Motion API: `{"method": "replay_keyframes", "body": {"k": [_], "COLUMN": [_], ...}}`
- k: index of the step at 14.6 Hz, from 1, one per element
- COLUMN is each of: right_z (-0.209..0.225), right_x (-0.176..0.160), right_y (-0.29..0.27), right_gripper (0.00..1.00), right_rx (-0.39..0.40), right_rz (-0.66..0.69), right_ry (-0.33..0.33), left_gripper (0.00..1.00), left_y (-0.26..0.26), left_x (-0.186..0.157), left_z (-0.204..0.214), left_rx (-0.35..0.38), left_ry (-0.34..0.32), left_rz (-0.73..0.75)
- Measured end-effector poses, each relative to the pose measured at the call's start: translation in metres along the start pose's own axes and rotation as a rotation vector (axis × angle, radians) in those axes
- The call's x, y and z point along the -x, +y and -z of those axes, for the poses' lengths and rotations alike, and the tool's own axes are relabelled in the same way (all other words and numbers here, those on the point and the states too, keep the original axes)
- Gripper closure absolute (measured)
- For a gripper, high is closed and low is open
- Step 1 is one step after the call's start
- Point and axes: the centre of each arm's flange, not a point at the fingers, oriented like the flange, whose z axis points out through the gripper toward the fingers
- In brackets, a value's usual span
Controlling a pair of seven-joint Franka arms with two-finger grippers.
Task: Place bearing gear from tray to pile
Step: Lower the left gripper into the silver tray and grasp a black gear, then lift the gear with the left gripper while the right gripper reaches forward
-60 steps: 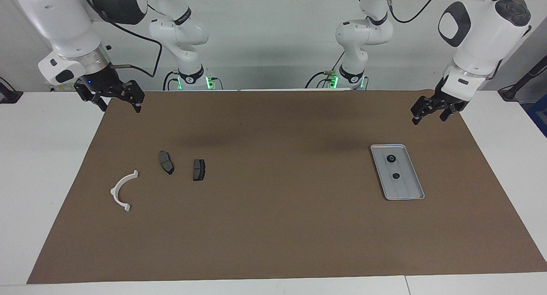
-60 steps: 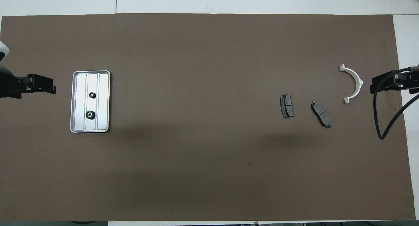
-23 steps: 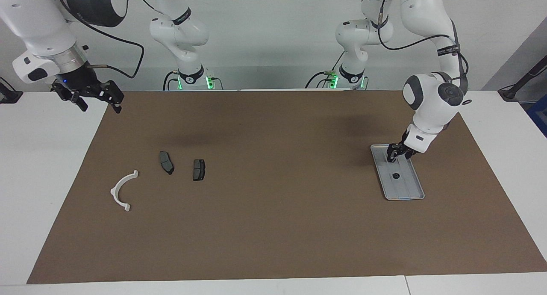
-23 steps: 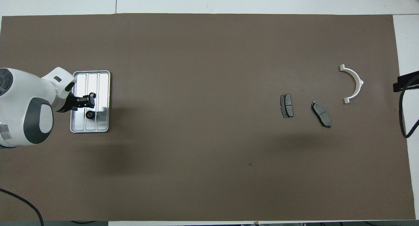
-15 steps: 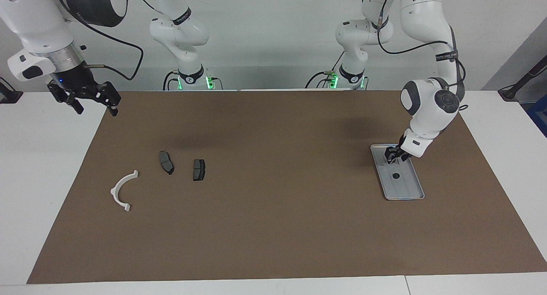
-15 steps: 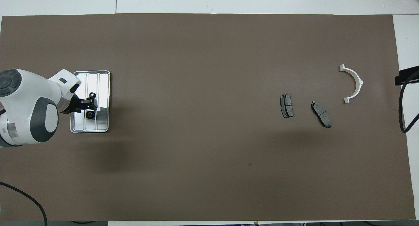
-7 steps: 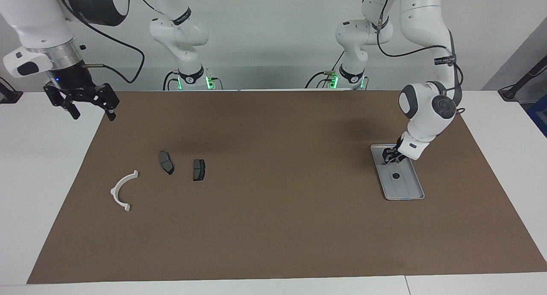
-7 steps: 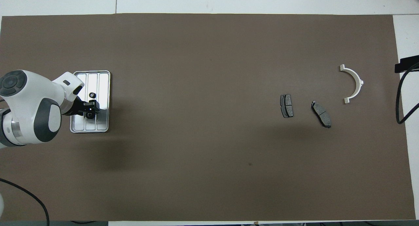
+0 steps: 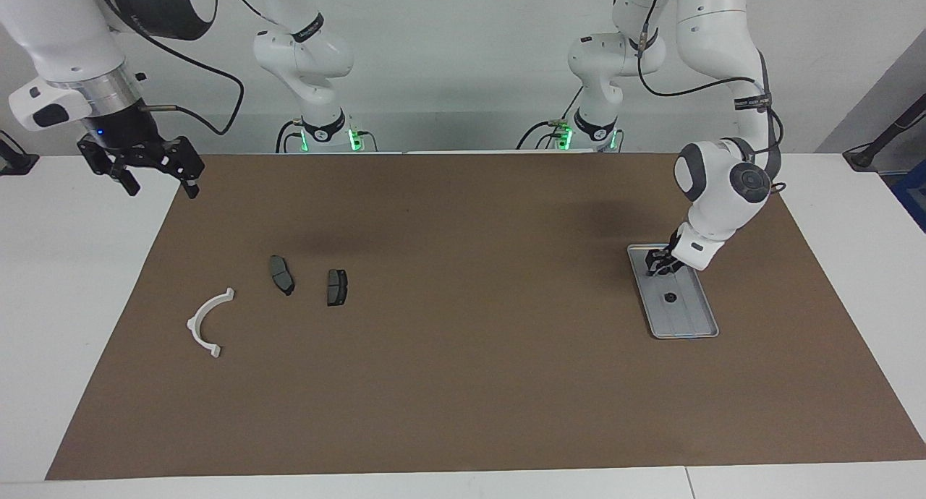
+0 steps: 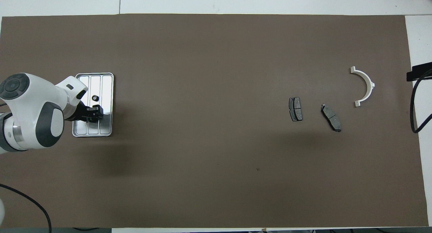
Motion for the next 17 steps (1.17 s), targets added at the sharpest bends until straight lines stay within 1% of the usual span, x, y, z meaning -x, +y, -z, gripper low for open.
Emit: {"method": "replay_keyframes", "body": {"k": [2,3,4,5,9,11,13,14,17], "right_z": [-0.002,-0.003,-0.004,-0.005,-0.013,-0.015,-0.017,-0.018,-0.024], "right_x": [0.0,0.001,0.0,0.0,0.001,0.001,0.002,0.002,0.005], "right_y": [-0.002,-0.003,-0.004,-0.005,-0.007,-0.014,-0.023,-0.025,-0.024], "right_gripper": [0.0,0.0,0.0,0.0,0.0,0.0,0.0,0.0,0.0], "right_rx": [-0.001,-0.002,-0.003,-0.003,-0.005,-0.008,-0.009,-0.01,-0.01], "right_rz": [0.003,0.005,0.007,0.008,0.011,0.024,0.039,0.041,0.039], "right_ry": [-0.007,-0.01,-0.012,-0.015,-0.031,-0.036,-0.04,-0.044,-0.057], "left_gripper": [0.4,0.47,0.58,0.66,0.66,0.66,0.66,0.66,0.66], "left_y": [0.0,0.001,0.002,0.002,0.002,0.01,0.045,0.074,0.177], "left_x": [0.0,0.0,0.001,0.001,0.0,-0.009,-0.019,-0.019,-0.001], "left_z": [0.0,0.001,0.001,0.002,0.005,0.028,0.062,0.078,0.102], "left_rx": [0.0,0.0,0.001,0.001,0.0,0.004,0.025,0.039,0.065], "left_ry": [-0.001,0.001,0.002,0.002,-0.009,-0.01,0.007,0.016,0.044], "left_rz": [0.0,-0.001,-0.003,-0.003,0.003,0.046,0.115,0.155,0.247]}}
